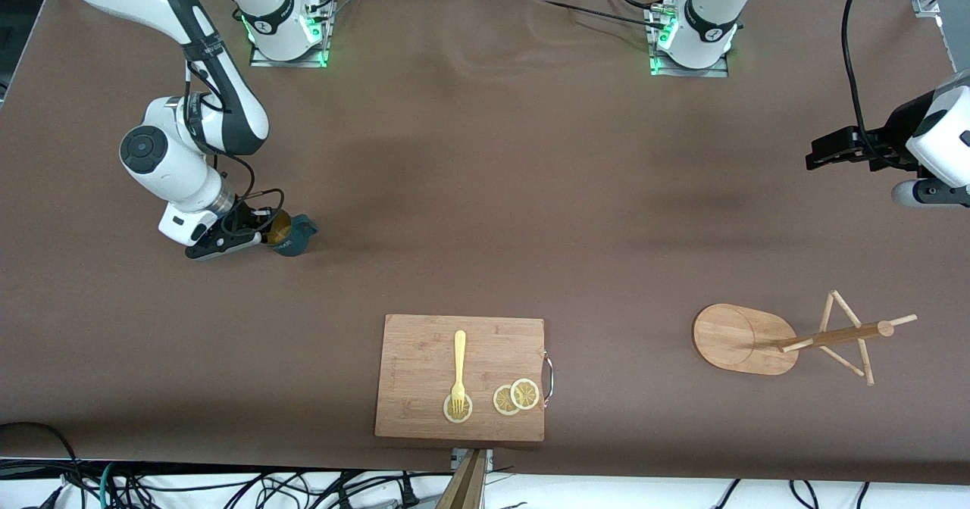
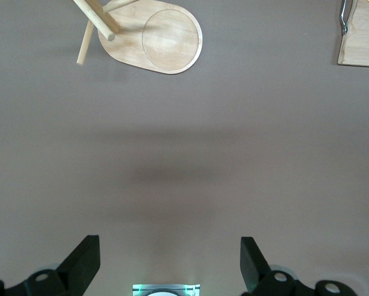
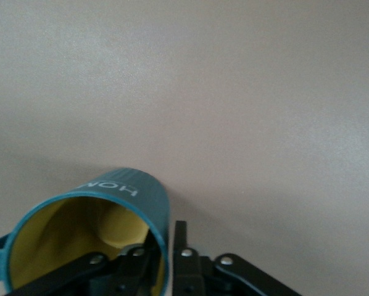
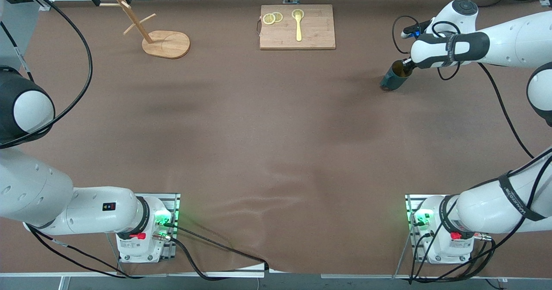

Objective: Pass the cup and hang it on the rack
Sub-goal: 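Reach the right gripper down to the teal mug and grasp its rim, then carry the teal mug with the right gripper toward the table middle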

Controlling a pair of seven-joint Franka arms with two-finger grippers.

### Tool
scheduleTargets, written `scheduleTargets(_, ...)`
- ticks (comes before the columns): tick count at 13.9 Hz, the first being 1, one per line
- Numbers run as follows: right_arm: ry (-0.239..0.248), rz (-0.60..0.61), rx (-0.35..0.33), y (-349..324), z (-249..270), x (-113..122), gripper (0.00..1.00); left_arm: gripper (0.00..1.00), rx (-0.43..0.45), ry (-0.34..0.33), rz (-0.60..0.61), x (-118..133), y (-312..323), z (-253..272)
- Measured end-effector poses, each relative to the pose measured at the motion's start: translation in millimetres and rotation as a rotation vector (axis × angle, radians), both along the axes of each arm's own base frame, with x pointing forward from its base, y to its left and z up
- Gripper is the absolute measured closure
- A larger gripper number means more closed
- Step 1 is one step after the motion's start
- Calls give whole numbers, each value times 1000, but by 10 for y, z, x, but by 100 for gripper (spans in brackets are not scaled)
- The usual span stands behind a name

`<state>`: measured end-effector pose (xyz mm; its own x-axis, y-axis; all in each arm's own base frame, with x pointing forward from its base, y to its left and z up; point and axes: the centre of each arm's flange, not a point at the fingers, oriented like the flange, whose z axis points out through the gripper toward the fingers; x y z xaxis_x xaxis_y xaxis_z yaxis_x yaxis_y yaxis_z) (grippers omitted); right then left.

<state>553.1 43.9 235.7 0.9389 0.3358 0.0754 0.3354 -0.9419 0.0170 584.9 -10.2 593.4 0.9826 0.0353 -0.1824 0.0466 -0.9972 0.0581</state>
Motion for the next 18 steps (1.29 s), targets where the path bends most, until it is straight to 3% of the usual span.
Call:
scheduleTargets(1,-3,2,1,5,14,9,96,0,0,0,1,0,1,-1)
scheduleTargets(6,-19,17,4,66,162,127,96,0,0,0,2,1,2,0)
scheduleTargets(10,49,-18,15,356,637,332,96,0,0,0,3,1,2,0)
scheduleTargets(13,93,-123,37,947,1060,401,96,0,1,0,3,1,2,0)
scheduleTargets(18,100,-353,73,2517,1203,96,96,0,1,0,4,1,1,1)
